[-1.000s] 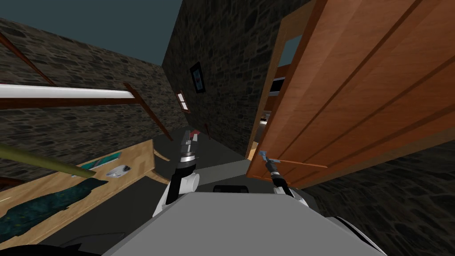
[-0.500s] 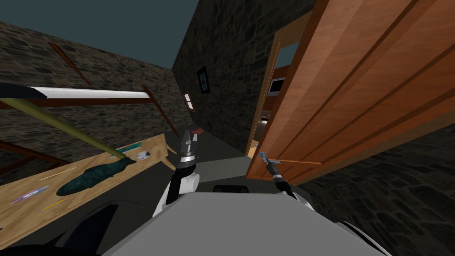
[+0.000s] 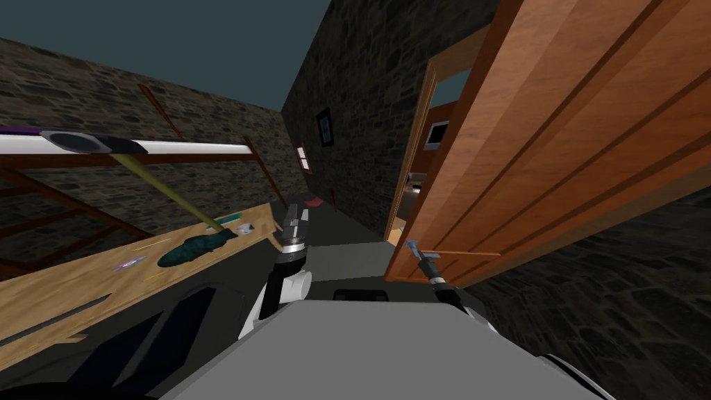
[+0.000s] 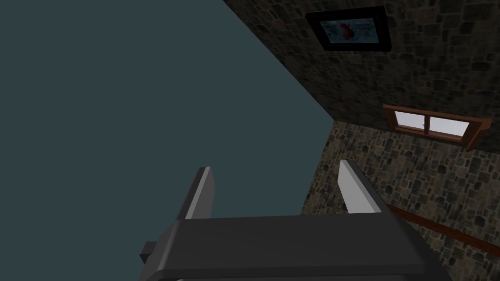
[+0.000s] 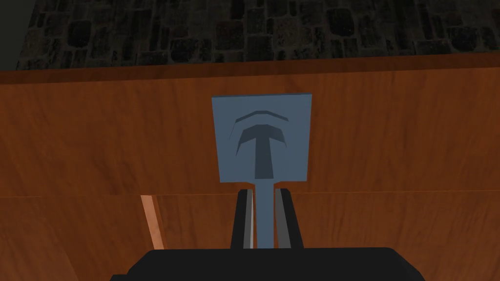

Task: Pull the door open

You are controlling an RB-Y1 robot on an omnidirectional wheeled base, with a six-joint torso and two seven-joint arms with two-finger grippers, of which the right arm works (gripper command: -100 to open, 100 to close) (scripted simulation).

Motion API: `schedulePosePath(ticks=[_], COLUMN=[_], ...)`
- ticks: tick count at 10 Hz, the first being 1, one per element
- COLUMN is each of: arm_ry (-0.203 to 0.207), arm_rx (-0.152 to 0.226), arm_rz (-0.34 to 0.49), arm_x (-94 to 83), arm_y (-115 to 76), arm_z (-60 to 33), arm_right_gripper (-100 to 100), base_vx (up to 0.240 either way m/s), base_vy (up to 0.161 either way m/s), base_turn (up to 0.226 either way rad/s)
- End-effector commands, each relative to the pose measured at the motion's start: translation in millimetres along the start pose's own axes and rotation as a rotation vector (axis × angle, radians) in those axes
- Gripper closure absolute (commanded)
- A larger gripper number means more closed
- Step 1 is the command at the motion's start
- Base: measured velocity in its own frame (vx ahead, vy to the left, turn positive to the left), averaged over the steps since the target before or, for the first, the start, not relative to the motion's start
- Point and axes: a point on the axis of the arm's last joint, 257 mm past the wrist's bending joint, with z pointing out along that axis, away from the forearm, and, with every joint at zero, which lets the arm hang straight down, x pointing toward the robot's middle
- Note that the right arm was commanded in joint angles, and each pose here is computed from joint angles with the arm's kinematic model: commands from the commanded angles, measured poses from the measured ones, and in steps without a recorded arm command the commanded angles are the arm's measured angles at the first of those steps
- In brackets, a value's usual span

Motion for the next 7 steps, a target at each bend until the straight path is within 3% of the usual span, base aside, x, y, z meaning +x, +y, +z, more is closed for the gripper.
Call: schedulePosePath(ticks=[1, 4, 6, 7], arm_ry=[0.014, 0.044, 0.050, 0.072], arm_rx=[0.001, 0.001, 0.009, 0.010], arm_rz=[-0.001, 0.000, 0.005, 0.004], arm_x=[-4.0, -6.9, -1.6, 0.4], arm_y=[0.1, 1.4, -2.0, -2.9], arm_z=[-11.5, -27.5, -27.2, -38.6], arm_right_gripper=[100, 100, 100, 100], base_vx=[-0.234, -0.220, -0.074, -0.138], base_vy=[-0.060, -0.081, -0.019, -0.039], base_turn=[0.141, 0.139, 0.018, 0.127])
